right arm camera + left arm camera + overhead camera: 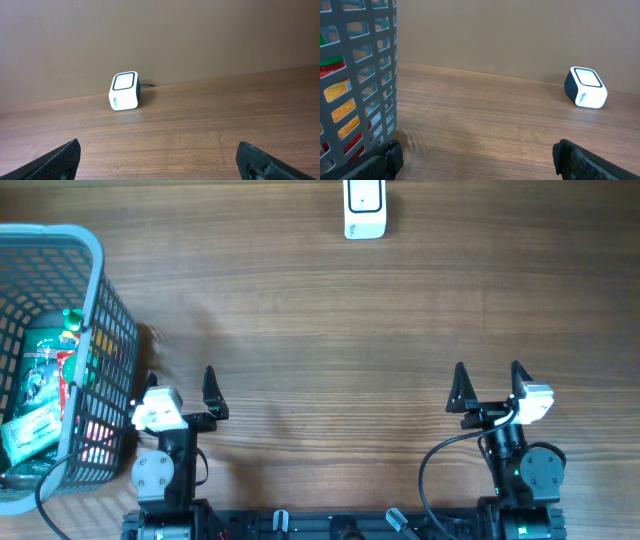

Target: Scan the item barcode

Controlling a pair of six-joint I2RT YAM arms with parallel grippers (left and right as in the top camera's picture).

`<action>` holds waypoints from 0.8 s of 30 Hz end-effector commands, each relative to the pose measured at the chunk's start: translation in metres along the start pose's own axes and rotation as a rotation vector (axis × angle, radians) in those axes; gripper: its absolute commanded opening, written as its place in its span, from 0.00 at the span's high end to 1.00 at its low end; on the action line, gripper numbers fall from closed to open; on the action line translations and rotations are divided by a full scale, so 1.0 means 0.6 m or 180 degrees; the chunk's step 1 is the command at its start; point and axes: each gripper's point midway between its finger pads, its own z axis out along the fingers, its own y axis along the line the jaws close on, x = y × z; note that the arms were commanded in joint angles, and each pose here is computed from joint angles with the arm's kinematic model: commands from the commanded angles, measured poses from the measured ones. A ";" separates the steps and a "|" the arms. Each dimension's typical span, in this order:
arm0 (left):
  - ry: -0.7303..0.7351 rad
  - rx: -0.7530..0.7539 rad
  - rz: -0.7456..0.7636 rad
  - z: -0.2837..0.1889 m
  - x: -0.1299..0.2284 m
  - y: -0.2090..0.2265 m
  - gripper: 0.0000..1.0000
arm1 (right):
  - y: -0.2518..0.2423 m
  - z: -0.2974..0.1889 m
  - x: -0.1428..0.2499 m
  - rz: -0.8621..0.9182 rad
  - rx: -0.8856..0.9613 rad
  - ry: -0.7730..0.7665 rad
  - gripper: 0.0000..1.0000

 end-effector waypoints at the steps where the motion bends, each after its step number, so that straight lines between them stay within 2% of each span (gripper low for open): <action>1: 0.0024 0.0034 0.0013 0.000 0.005 -0.002 0.00 | 0.007 -0.001 -0.002 -0.0058 -0.0070 -0.0020 0.00; 15: -0.0052 0.0062 0.0011 0.000 -0.005 -0.005 0.00 | 0.007 -0.001 -0.002 -0.0058 -0.0071 -0.0020 0.00; 19: -0.0293 0.0479 0.0035 -0.007 -0.045 -0.045 0.00 | 0.007 -0.001 -0.002 -0.0058 -0.0071 -0.0020 0.00; 24: -0.0549 0.0639 -0.0193 -0.031 -0.121 -0.064 0.00 | 0.007 -0.001 -0.002 -0.0058 -0.0070 -0.0020 0.00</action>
